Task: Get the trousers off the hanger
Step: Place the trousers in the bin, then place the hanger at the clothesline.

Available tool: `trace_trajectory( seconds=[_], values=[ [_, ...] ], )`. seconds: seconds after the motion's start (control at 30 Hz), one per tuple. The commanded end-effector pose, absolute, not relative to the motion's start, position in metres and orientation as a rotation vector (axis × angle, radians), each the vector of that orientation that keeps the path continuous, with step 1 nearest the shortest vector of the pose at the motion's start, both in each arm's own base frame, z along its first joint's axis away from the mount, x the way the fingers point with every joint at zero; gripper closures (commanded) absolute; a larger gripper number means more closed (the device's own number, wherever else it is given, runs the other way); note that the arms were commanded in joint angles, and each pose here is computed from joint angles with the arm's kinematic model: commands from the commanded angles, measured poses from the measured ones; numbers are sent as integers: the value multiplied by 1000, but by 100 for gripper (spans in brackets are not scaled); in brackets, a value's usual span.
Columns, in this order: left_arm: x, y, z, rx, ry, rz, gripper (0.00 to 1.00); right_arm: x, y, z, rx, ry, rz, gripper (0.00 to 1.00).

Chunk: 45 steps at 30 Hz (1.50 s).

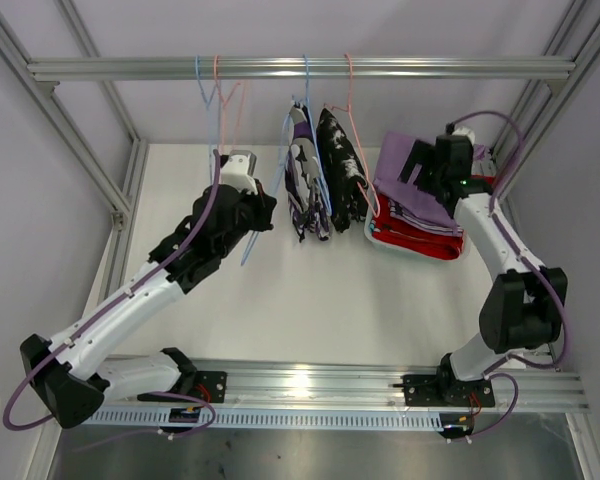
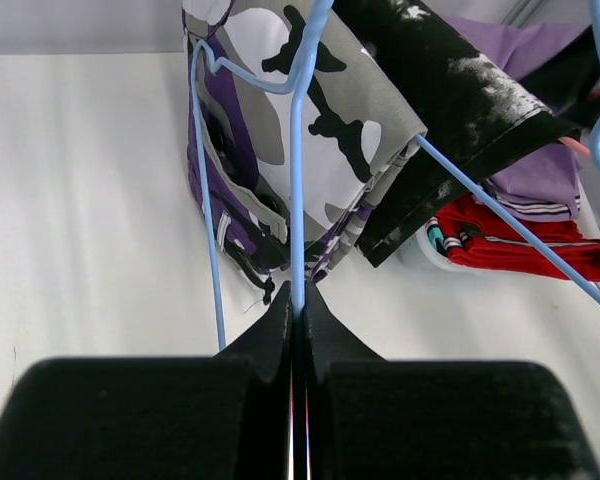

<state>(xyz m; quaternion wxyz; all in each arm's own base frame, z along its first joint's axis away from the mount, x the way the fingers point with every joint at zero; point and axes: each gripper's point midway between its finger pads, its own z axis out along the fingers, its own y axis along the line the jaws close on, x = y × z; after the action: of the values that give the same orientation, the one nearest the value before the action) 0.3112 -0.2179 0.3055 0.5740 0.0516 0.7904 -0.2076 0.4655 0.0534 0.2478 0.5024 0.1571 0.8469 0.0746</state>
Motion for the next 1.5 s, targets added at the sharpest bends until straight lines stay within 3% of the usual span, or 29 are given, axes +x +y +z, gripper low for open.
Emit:
trace_trajectory(
  seconds=[0.0,0.27,0.67,1.03,1.47],
  values=[
    [309,-215,346,95,1746,-539,100,439,67,142,392,2292,188,1],
    [308,-212,348,86,1740,-537,100,403,73,75,400,2426,172,0],
    [303,-198,369,87,1680,-500,100,395,76,219,361,2163,268,1],
    [305,-168,392,76,1588,-340,100,324,83,218,256,2022,386,1],
    [329,-166,446,43,1582,-313,100,322,109,180,125,2057,526,1]
  ],
)
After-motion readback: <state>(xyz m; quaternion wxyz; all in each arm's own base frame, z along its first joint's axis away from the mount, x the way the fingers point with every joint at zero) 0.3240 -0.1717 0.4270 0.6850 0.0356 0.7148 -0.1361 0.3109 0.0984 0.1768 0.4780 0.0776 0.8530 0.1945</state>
